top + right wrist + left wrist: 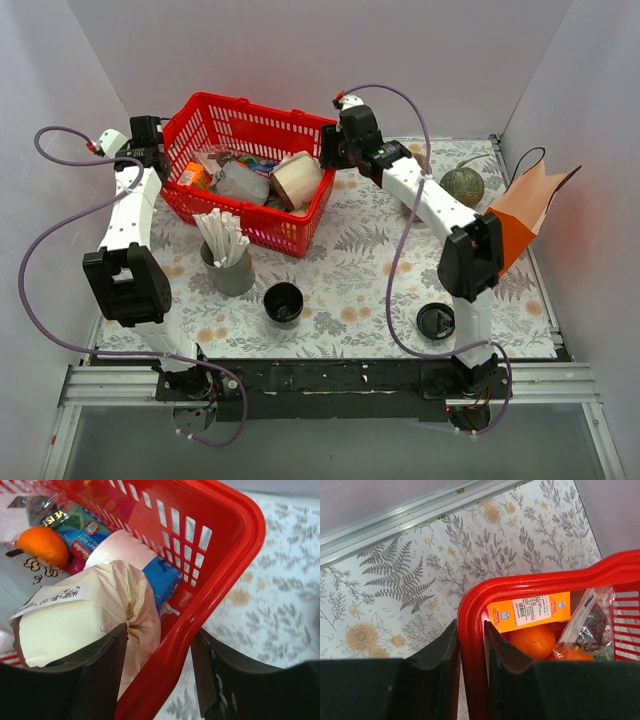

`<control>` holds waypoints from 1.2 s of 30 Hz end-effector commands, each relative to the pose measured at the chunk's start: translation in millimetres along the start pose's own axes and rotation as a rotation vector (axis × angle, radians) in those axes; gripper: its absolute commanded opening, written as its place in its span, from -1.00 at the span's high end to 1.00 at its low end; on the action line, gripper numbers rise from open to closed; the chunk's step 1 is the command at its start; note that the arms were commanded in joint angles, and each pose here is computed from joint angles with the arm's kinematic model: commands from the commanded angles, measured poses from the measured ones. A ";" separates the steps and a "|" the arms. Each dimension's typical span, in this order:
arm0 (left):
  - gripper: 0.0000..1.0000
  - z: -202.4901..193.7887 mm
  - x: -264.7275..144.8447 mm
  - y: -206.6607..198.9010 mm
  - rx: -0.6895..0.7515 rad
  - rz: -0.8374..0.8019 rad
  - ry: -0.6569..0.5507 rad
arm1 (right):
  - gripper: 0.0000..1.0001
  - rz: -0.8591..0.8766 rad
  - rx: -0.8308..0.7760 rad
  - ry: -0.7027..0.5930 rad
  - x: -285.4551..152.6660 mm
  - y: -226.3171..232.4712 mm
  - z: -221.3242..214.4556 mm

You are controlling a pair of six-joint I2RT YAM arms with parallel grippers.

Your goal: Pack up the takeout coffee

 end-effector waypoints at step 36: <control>-0.96 62.2 -93.2 -27.9 -0.020 -0.365 -0.038 | -0.96 0.366 -0.031 -0.864 -41.0 27.4 191.5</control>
Point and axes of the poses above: each gripper's point midway between its finger pads, its own x axis out along the fingers, its own y axis along the line the jaws close on, z = x × y, the point moved 5 cm from there along -x, back along the fingers, and after that the axes turned 4 degrees about -x, right-handed, at the moved point
